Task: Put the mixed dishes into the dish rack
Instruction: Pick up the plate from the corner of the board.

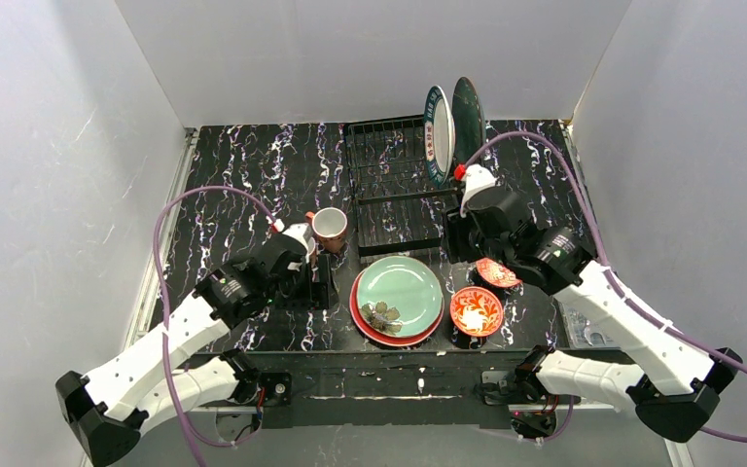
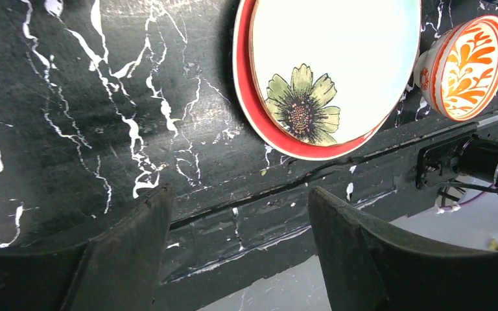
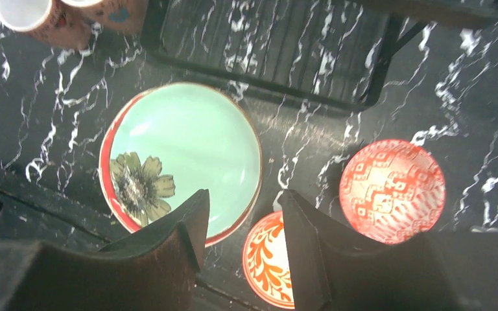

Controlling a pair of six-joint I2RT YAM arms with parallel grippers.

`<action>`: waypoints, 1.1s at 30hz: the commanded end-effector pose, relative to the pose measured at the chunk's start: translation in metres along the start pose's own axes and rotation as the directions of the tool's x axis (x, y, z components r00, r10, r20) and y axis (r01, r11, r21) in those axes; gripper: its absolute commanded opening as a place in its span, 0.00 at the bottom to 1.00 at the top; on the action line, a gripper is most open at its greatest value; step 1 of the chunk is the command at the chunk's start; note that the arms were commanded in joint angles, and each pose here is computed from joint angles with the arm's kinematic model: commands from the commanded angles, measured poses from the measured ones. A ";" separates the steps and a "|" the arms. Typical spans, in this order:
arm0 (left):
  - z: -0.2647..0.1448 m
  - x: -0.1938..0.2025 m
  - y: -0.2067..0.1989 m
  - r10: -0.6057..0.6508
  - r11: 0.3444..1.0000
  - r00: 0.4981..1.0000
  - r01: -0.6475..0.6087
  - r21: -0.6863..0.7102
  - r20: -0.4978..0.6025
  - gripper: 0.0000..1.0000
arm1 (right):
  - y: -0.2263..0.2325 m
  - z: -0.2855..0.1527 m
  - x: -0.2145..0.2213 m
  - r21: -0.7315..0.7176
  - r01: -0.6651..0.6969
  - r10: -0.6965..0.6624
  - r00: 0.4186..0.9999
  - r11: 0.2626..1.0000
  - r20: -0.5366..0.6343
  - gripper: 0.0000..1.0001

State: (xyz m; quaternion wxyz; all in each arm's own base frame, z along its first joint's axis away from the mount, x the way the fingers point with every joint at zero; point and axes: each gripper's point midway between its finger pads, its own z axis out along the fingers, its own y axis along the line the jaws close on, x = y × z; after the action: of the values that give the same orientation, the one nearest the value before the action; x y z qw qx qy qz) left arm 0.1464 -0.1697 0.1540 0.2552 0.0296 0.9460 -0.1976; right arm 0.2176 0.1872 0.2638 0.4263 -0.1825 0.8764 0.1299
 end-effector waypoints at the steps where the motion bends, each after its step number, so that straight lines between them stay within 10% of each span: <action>1: 0.015 0.007 -0.011 -0.047 0.998 0.998 0.049 0.033 -0.040 0.72 | 0.015 0.008 0.019 -0.075 -0.060 0.059 0.998 0.995 -0.022 0.54; 33: 0.094 0.024 -0.023 -0.107 0.994 0.981 0.110 0.009 -0.160 0.49 | 0.000 0.116 0.132 -0.044 -0.130 0.114 0.957 0.991 -0.265 0.47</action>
State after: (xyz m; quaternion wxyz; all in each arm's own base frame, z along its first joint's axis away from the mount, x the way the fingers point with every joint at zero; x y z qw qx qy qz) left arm 0.1657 -0.2226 0.0819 0.1766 -0.0040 0.9609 -0.2131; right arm 0.2172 0.1961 0.0931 0.2892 -0.1517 0.9358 0.1327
